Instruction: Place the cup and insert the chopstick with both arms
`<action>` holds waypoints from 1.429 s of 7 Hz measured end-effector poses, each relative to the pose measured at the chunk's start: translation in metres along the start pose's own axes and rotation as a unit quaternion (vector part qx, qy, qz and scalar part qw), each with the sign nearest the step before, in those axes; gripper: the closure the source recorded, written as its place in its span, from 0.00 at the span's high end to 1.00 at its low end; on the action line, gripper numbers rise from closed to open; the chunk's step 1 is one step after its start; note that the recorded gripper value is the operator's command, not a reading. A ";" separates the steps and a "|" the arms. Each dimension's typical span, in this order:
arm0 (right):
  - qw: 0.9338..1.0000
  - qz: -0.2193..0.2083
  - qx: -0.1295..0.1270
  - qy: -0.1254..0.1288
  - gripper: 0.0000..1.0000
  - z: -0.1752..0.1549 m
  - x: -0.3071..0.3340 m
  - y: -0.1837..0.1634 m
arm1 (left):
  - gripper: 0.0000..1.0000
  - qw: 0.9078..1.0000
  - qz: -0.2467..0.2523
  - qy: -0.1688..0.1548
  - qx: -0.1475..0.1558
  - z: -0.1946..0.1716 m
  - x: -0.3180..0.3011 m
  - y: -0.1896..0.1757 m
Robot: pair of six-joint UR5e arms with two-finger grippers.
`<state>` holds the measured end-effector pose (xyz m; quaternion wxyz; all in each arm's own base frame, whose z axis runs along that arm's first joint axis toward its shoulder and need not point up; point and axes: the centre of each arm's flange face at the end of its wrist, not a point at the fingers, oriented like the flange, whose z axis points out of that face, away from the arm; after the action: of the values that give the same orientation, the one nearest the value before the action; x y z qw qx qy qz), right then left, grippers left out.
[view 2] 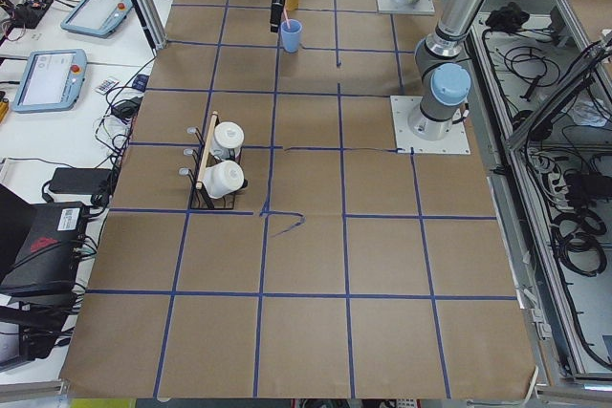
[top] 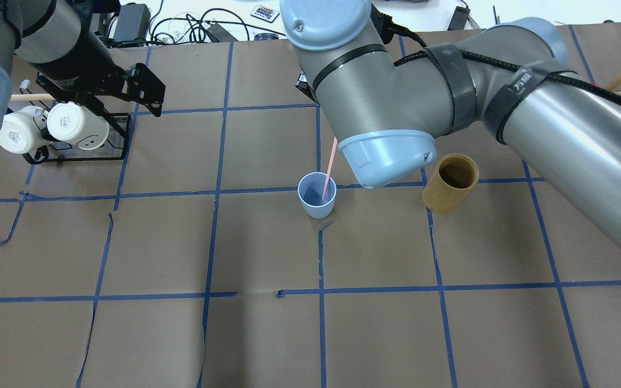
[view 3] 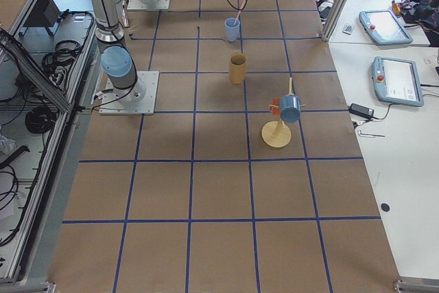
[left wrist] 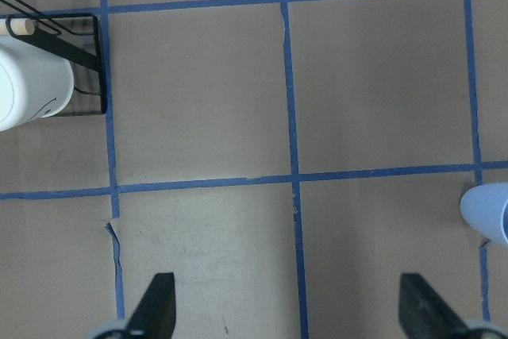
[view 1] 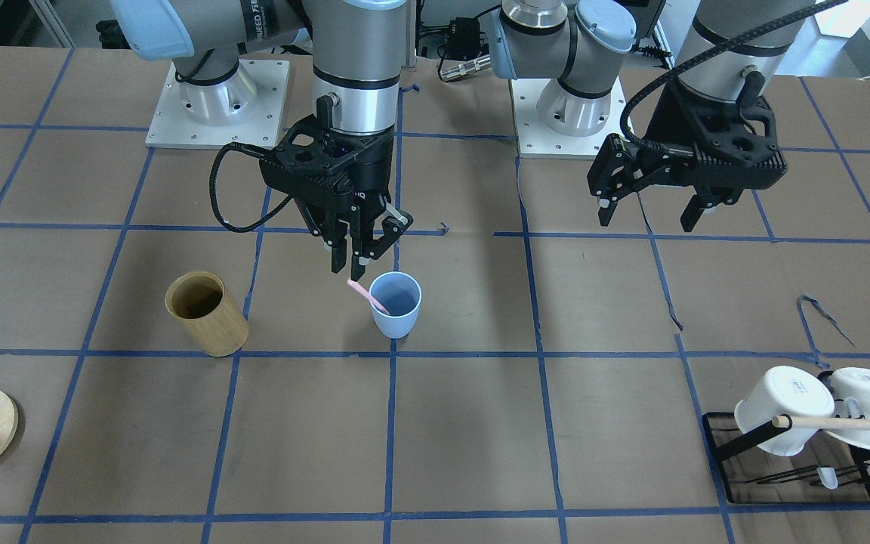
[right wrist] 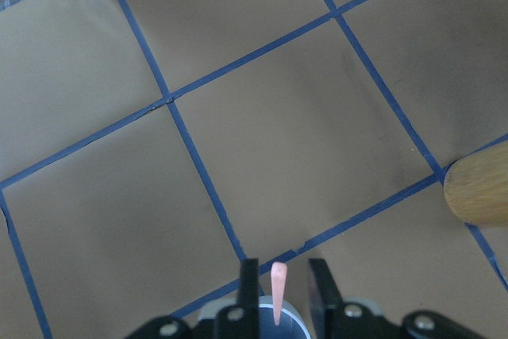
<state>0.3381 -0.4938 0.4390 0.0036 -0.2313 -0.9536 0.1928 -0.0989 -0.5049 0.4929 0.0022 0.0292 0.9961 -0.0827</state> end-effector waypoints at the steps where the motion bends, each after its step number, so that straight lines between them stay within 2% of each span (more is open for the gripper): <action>1: 1.000 -0.001 0.002 0.000 1.00 -0.003 0.001 -0.001 | 1.00 1.000 0.002 0.000 0.002 0.004 0.000 0.001; 2: 1.000 -0.002 0.003 -0.001 1.00 -0.007 0.001 -0.003 | 1.00 1.000 0.003 0.001 0.004 0.005 0.002 0.002; 3: 1.000 -0.024 -0.002 0.003 1.00 -0.012 0.005 -0.003 | 1.00 1.000 0.002 0.004 0.004 0.009 0.002 0.000; 4: 0.997 -0.075 -0.014 0.013 1.00 -0.018 0.013 -0.004 | 1.00 1.000 0.000 0.004 0.008 0.010 0.002 -0.003; 5: 0.992 -0.118 -0.032 0.023 1.00 -0.023 0.023 -0.005 | 1.00 1.000 -0.001 0.003 0.014 0.008 0.002 -0.005; 6: 0.989 -0.130 -0.059 0.024 1.00 -0.021 0.033 -0.009 | 1.00 1.000 -0.001 0.003 0.017 0.006 0.002 -0.005; 8: 0.984 -0.145 -0.104 0.013 1.00 -0.011 0.067 -0.045 | 1.00 1.000 0.001 0.002 0.024 -0.002 0.004 -0.001; 10: 0.974 -0.175 -0.145 0.016 1.00 -0.004 0.113 -0.079 | 1.00 1.000 0.003 0.000 0.029 -0.012 0.007 0.005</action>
<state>0.2034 -0.5067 0.4628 0.0187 -0.0620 -0.9969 0.0453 -0.1058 -0.4970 0.5042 0.0012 0.0328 0.9932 -0.1116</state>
